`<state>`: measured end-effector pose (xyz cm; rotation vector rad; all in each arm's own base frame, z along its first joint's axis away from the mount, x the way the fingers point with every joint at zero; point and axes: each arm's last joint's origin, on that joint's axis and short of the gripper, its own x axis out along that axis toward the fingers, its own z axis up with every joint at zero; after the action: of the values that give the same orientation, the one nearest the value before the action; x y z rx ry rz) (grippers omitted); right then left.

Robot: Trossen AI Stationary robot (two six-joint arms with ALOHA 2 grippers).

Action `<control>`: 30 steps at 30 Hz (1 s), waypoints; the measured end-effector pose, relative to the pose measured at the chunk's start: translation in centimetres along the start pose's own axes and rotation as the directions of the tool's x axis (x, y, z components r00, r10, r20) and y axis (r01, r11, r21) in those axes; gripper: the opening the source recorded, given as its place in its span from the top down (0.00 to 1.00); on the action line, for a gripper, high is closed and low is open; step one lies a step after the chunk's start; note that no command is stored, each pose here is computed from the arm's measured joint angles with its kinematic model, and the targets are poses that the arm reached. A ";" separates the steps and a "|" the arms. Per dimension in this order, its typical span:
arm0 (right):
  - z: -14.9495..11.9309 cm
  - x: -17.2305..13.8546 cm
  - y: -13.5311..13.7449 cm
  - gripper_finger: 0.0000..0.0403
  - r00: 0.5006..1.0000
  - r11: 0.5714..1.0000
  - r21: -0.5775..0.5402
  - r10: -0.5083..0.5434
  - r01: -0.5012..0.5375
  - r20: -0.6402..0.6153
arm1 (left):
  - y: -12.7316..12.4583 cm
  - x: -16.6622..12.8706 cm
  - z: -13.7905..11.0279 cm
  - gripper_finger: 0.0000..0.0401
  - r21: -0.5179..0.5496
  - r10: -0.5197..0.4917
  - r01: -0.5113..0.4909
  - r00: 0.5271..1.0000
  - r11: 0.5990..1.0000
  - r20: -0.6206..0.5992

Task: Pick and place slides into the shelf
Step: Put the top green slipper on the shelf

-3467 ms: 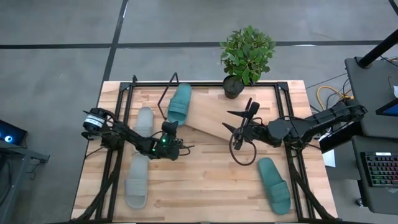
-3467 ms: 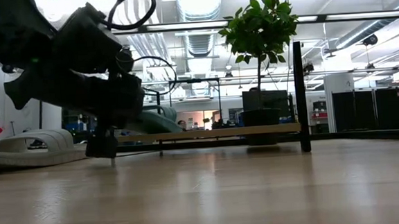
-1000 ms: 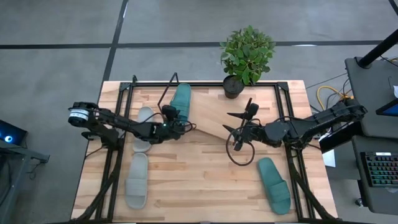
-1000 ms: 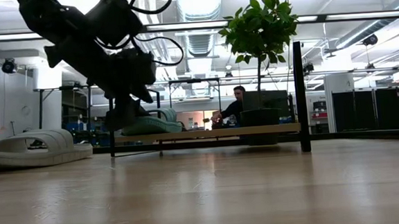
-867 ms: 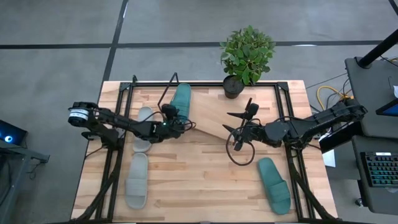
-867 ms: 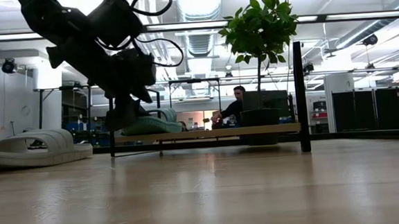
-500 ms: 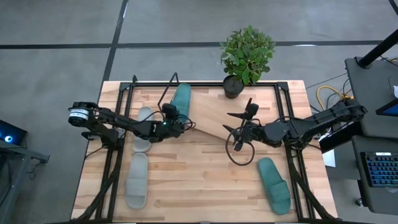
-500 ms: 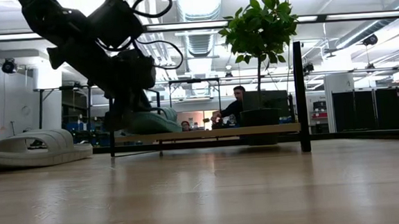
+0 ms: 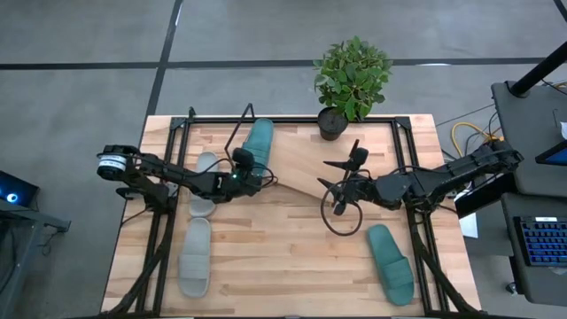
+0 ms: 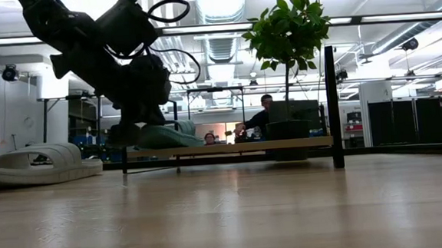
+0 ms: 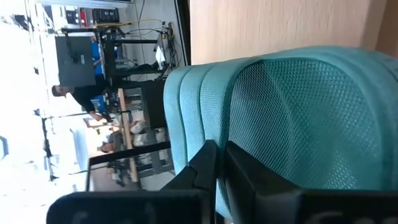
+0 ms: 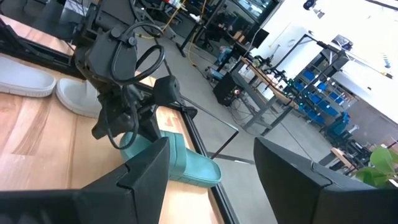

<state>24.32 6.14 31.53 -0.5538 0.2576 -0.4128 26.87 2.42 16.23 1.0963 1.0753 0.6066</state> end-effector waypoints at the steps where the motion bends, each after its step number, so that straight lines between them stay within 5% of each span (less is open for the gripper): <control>1: 0.0 0.0 0.0 0.44 1.000 1.000 0.002 0.001 -0.001 -0.002 | 0.0 0.0 0.0 1.00 0.011 0.003 -0.003 1.000 1.000 -0.003; 30: -0.3 0.0 0.2 0.44 1.000 1.000 0.000 0.011 -0.011 -0.024 | 0.2 -0.1 -0.7 1.00 0.227 0.031 -0.013 0.996 0.974 -0.078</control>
<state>24.25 6.12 31.18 -0.5474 0.2832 -0.4087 26.18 2.67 16.37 1.2913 1.2261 0.5590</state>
